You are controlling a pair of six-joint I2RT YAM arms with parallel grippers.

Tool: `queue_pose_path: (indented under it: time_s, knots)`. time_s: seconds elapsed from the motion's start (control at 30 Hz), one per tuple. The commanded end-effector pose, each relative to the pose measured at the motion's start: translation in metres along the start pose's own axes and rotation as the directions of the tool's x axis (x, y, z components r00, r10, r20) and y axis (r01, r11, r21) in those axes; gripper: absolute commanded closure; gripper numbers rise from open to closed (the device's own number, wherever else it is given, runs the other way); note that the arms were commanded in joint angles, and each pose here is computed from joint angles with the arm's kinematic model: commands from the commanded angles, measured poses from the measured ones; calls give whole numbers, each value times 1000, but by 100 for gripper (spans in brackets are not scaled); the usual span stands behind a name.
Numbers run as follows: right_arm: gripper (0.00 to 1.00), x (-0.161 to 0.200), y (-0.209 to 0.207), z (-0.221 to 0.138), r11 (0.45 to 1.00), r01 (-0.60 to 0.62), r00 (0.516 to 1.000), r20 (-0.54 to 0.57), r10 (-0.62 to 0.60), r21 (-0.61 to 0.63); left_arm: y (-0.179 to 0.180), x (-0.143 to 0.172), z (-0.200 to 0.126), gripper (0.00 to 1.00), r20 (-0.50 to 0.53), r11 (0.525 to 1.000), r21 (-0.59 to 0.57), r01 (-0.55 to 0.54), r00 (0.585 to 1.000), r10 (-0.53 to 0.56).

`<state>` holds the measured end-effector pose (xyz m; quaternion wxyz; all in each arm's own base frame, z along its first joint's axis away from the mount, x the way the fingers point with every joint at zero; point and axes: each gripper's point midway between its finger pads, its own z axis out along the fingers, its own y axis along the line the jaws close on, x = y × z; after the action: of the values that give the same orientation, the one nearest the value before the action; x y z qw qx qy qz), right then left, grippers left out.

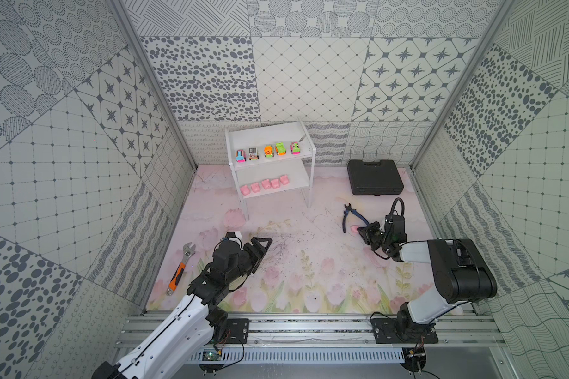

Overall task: Organize plastic toys on shelves
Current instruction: Pick up the plastic toy at the center of the board.

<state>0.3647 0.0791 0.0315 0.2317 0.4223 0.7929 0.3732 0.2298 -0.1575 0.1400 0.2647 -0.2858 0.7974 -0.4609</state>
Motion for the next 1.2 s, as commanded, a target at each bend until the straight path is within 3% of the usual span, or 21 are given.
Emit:
queue_pose_path:
  time_s: [0.0,0.17,0.33,0.47,0.6,0.77,0.87,0.97,1.17]
  knots:
    - [87,-3,3,-10,997,81,996,35,-81,18,-14,-4,-3,18,22,998,40,-58,998,57]
    - [88,0,29,-40,952,305,951,52,-304,-8,-28,-5,-9,19,25,984,59,-170,985,169]
    - [89,32,63,-73,825,539,838,11,-545,-171,-55,2,-17,20,-5,911,115,-395,917,398]
    - [89,76,90,-94,658,686,688,-16,-725,-312,-80,20,-19,19,-87,806,213,-553,811,579]
    - [89,130,112,-109,415,811,454,-4,-891,-413,-98,41,-12,19,-200,743,334,-580,727,657]
    - [88,189,126,-128,137,817,217,78,-973,-561,-116,64,-5,22,-318,721,476,-503,666,674]
    - [88,217,124,-135,22,781,106,98,-989,-624,-124,77,-5,25,-347,703,537,-467,637,688]
    - [87,234,120,-137,-30,758,34,85,-996,-652,-125,90,-4,27,-353,669,567,-481,592,725]
    - [87,260,118,-138,-94,715,-51,83,-995,-693,-115,113,2,37,-384,626,573,-529,502,775]
